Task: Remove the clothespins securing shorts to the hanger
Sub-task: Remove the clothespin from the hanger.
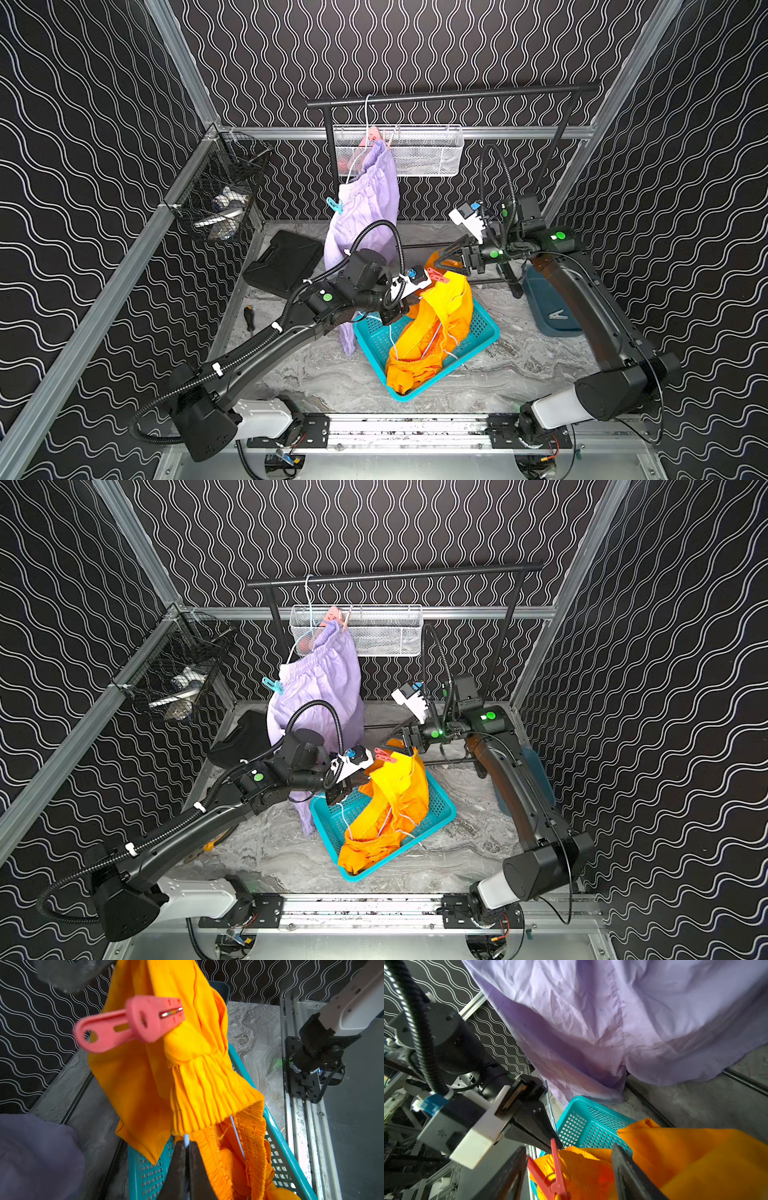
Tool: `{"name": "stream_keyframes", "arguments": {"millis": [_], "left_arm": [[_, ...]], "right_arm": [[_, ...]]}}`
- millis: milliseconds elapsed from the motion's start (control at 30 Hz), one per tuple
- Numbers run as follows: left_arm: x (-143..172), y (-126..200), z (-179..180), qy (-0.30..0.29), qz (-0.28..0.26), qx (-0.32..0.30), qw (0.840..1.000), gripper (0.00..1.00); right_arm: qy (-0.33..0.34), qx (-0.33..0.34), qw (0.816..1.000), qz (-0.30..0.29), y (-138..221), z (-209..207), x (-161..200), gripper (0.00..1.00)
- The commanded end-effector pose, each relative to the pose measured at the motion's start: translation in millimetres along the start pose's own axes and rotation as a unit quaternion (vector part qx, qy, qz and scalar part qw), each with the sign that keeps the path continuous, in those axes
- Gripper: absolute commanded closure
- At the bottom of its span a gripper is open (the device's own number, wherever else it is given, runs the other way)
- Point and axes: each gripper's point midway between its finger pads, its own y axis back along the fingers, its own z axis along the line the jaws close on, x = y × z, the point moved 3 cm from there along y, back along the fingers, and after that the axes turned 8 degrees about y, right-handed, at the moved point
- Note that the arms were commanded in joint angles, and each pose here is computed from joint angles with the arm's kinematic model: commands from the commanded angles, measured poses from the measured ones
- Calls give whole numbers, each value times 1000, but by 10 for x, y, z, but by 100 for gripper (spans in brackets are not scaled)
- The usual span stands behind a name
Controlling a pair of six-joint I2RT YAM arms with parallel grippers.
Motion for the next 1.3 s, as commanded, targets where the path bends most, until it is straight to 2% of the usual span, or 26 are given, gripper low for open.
{"name": "stream_keyframes", "arguments": {"millis": [0,467,867,1267], "left_arm": [[164,-26,-96,-18,34,32,999,100],[190,-48,-97,-30,40,36,998,100],[172,-58,-95,-29,42,40,998,100],[175,-57,-98,-28,42,39,998,100]], "right_arm": [[16,-26,1000,4,-31,87,-7,33],[17,-51,999,-2,-24,246,140,32],[22,-41,999,27,-133,237,230,34],[24,-46,998,26,-147,239,216,50]]}}
